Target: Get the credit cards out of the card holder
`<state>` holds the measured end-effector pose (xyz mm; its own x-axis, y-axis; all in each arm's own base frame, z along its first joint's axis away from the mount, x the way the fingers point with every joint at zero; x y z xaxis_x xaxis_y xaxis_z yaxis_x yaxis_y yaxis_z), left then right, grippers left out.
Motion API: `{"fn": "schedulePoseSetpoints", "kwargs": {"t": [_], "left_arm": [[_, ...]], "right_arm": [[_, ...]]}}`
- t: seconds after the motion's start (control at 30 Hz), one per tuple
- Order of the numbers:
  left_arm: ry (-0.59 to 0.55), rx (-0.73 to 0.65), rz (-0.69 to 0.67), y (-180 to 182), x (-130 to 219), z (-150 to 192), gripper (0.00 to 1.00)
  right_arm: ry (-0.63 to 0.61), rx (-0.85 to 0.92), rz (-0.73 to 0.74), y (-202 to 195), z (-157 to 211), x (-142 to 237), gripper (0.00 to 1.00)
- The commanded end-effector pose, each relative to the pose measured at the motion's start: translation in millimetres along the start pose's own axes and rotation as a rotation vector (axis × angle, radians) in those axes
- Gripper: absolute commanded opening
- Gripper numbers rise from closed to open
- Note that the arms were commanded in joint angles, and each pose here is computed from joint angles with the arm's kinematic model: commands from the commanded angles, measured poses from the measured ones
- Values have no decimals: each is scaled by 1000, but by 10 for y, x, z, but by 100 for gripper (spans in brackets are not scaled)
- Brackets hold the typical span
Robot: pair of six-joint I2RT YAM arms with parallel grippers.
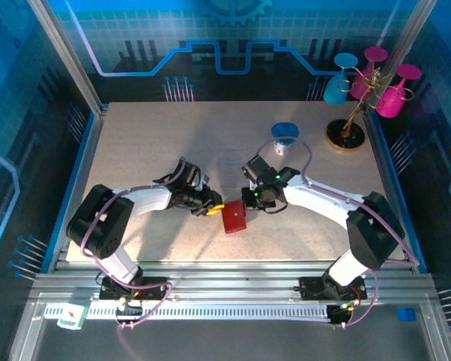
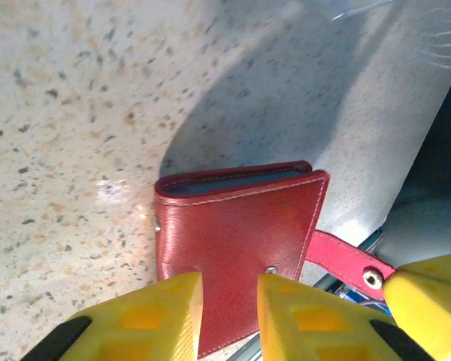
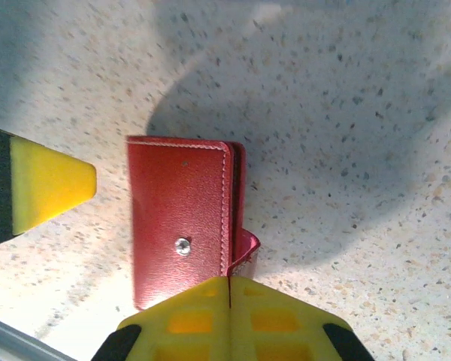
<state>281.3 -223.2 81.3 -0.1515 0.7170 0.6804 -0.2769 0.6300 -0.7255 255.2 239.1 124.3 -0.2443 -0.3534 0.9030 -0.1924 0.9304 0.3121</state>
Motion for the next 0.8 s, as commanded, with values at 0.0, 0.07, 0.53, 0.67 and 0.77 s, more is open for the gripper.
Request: {"fn": "schedulePoseSetpoints", "kwargs": {"t": [0.0,0.07,0.53,0.67,0.77], "left_arm": [[-15,-23,-78,24,129,-2,30],[-38,-37,-89,-24,170,-45,32],[-249,-43,-61,-51,706,-308,36],[-245,-52,-50,-55,774,-296,36],[-238,-60,-41,-65,786,-272,37]], "right_arm": [[-32,-36,-44,49,-58,152,0],[-45,-42,-68,93,-69,219,0],[-92,-70,-228,503,-141,483,0],[-99,-68,-273,667,-197,462,0],[-101,-63,-314,789,-253,434,0]]}}
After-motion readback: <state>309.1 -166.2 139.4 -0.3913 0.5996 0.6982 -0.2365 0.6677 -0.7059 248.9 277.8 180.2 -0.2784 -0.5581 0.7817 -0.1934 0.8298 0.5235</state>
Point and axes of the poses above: each hand's point on the last joint's axis, 136 mm out from that joint toward the fingers, its own x axis back along the fingers, its own y axis along the line the jaws close on, z = x × y, the point moved 3 cm from there along x, back along the fingers, and after that the axes turned 2 degrees about x, right-handed, at the moved point
